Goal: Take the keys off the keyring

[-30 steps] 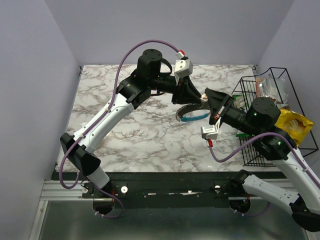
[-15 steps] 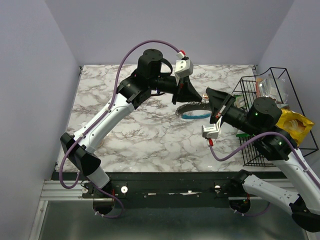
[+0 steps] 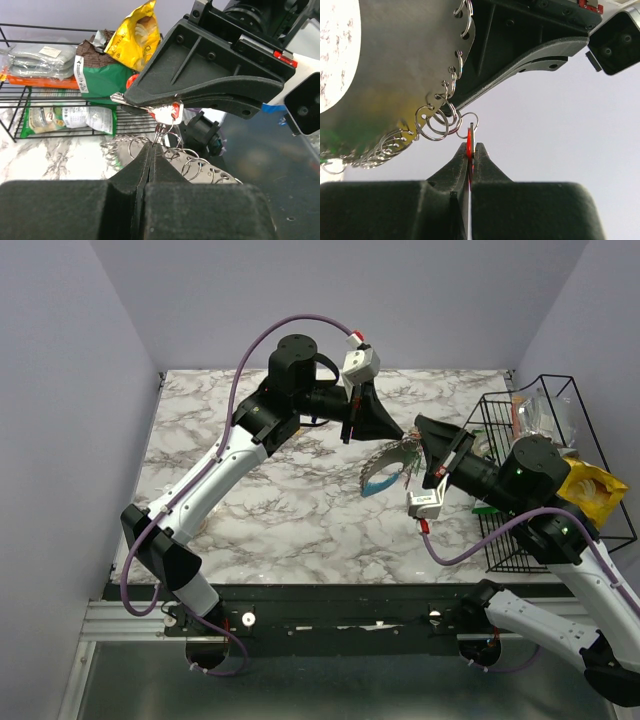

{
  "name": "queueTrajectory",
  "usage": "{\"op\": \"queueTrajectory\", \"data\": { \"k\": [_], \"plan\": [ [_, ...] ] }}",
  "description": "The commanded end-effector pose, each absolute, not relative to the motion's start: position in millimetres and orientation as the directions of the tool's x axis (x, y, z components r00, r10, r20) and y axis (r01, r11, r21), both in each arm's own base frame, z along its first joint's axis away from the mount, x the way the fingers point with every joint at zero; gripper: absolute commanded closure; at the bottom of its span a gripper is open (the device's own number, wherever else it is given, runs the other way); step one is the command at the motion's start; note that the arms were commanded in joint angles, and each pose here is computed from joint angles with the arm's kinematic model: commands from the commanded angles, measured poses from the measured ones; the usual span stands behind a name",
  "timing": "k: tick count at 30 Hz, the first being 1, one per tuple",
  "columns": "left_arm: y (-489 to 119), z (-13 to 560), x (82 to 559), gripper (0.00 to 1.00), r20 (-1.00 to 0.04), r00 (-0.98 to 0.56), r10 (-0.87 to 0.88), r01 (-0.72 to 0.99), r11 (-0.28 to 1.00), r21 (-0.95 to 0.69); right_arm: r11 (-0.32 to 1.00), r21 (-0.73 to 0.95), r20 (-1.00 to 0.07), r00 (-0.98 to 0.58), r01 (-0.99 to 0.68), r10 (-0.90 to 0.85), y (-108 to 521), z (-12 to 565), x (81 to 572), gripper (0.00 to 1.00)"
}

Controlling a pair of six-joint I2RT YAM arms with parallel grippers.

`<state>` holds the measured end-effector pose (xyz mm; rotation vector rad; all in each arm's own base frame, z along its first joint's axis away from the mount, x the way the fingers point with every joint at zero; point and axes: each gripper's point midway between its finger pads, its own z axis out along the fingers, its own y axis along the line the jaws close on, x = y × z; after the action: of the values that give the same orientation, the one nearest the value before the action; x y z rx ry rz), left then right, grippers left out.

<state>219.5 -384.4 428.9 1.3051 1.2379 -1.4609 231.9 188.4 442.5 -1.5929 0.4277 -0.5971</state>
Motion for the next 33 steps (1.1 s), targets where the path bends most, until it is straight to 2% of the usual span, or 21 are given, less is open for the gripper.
{"op": "queueTrajectory", "data": {
  "k": [1,8,9,10,16,25,30,33],
  "plan": [
    [-373,454,209,1.00,-0.990,-0.139,-0.021,0.960,-0.247,-0.130,-0.068,-0.993,0.117,0.797,0.096,-0.593,185,456,224,0.99],
    [-360,474,197,1.00,-0.974,-0.209,-0.090,0.926,-0.338,-0.168,-0.069,-0.994,0.106,0.790,0.080,-0.604,182,449,224,0.99],
    [-354,493,191,1.00,-0.975,-0.110,-0.192,0.932,-0.361,-0.034,-0.071,-0.994,0.105,0.789,0.078,-0.605,181,448,224,0.99],
    [-351,488,186,1.00,-0.960,-0.230,-0.162,0.907,-0.394,-0.150,-0.072,-0.995,0.103,0.790,0.074,-0.605,181,447,224,0.99],
    [-352,487,189,1.00,-0.960,-0.224,-0.171,0.912,-0.384,-0.144,-0.102,-0.994,0.096,0.797,0.044,-0.596,182,430,223,0.99],
    [-353,486,191,1.00,-0.956,-0.239,-0.169,0.910,-0.382,-0.160,-0.179,-0.980,0.170,0.817,0.083,-0.551,188,411,220,0.99],
    [-354,482,193,1.00,-0.956,-0.248,-0.158,0.909,-0.380,-0.173,-0.187,-0.976,0.199,0.818,0.114,-0.539,192,414,220,0.99],
    [-357,473,197,1.00,-0.962,-0.246,-0.119,0.911,-0.366,-0.187,-0.161,-0.981,0.183,0.811,0.111,-0.555,191,424,222,0.99]
  ]
}}
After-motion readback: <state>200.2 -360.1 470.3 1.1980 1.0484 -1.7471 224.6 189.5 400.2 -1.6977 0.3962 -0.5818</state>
